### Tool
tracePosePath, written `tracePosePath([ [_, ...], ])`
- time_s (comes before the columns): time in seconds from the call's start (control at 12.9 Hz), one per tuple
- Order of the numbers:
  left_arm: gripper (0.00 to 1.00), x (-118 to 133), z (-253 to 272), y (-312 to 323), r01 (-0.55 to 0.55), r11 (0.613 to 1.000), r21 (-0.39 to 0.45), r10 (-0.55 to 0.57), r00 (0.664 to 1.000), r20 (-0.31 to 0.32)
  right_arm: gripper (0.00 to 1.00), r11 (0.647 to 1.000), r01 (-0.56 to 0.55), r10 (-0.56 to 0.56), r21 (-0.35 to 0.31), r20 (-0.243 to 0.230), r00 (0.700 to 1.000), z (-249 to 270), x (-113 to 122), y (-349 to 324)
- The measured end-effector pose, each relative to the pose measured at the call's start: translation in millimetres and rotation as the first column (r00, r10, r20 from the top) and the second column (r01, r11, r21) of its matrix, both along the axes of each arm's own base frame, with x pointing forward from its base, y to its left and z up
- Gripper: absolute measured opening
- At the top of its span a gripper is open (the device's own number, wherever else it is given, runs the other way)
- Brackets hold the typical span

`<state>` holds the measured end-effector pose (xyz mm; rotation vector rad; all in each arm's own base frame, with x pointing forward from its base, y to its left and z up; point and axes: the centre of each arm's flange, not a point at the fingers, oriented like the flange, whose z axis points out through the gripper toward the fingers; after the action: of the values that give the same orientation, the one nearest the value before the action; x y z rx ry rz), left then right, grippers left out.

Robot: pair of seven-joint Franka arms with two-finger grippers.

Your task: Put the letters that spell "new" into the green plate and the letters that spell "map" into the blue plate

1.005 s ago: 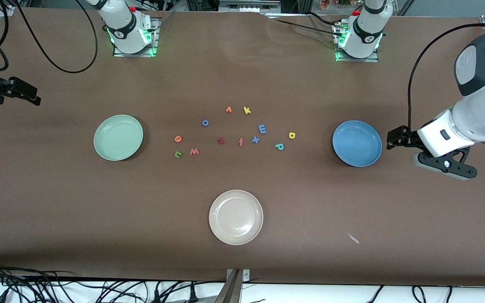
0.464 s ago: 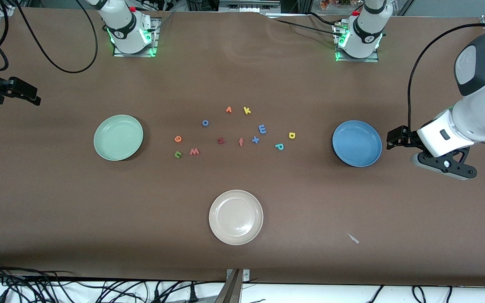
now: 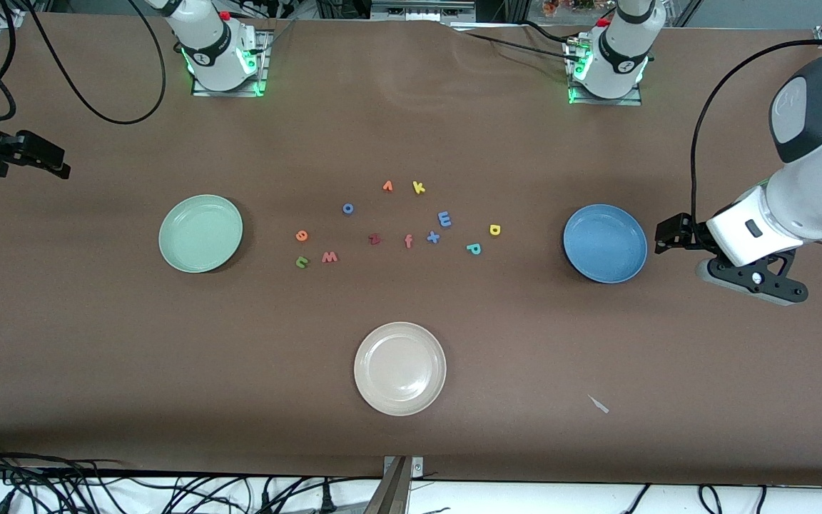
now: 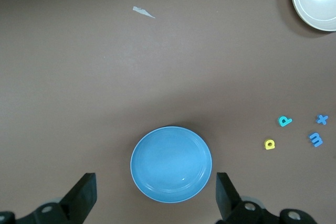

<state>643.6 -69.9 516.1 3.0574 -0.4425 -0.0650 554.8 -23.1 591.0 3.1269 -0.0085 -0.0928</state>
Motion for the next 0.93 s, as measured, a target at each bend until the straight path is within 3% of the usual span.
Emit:
tracePosePath([
  [0.31,1.00,0,0,0,0.001,1.000,0.000,-0.001,1.000,0.001,1.00,0.998,-0.070,0.070,-0.006,-0.032,0.997,-36,17,62],
  [0.7,1.00,0,0,0,0.000,1.000,0.000,0.000,1.000,0.000,1.00,0.992,-0.121,0.119,-0.020,-0.087,0.989,-132,51,124],
  [0.93,1.00,0,0,-3,0.005,1.000,-0.001,-0.005,1.000,0.000,1.00,0.993,-0.112,0.107,-0.041,-0.108,0.988,-178,56,176],
])
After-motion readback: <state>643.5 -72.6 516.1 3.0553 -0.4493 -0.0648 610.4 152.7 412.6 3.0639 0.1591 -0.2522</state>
